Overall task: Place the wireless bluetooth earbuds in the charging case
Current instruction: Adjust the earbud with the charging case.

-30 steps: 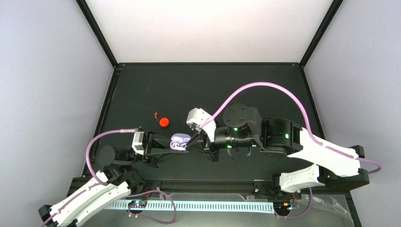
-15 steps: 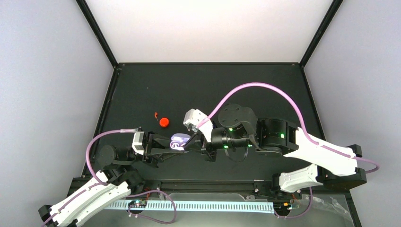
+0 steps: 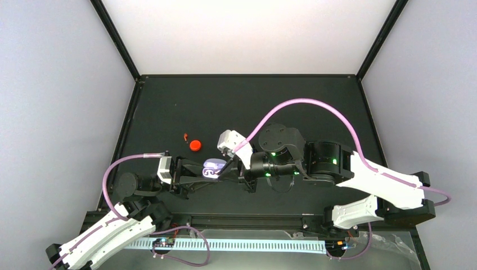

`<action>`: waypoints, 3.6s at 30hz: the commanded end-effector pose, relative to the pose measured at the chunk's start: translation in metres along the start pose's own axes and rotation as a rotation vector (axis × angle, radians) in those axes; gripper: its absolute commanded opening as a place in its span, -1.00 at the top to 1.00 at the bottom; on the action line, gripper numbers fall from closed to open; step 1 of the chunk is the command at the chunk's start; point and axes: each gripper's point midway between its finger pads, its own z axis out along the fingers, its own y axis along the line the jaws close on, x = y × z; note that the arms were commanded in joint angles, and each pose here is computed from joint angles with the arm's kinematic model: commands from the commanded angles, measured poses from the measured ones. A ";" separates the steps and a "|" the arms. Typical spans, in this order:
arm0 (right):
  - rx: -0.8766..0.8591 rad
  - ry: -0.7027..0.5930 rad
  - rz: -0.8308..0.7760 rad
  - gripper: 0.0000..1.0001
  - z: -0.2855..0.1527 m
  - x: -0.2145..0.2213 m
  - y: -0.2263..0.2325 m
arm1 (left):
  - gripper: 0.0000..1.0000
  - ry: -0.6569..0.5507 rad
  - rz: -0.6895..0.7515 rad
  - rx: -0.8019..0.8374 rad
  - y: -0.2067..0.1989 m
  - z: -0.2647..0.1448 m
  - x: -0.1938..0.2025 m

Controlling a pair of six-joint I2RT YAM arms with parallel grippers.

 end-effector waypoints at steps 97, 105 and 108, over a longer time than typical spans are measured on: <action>-0.026 0.006 0.098 0.90 -0.007 -0.007 -0.021 | 0.97 -0.026 0.009 0.037 -0.006 0.003 -0.009; -0.011 0.060 0.057 0.98 -0.010 0.004 -0.023 | 0.97 -0.029 0.015 0.041 -0.008 0.002 -0.010; -0.002 0.084 0.037 0.98 -0.011 0.009 -0.025 | 0.97 -0.031 0.016 0.042 -0.008 0.001 -0.011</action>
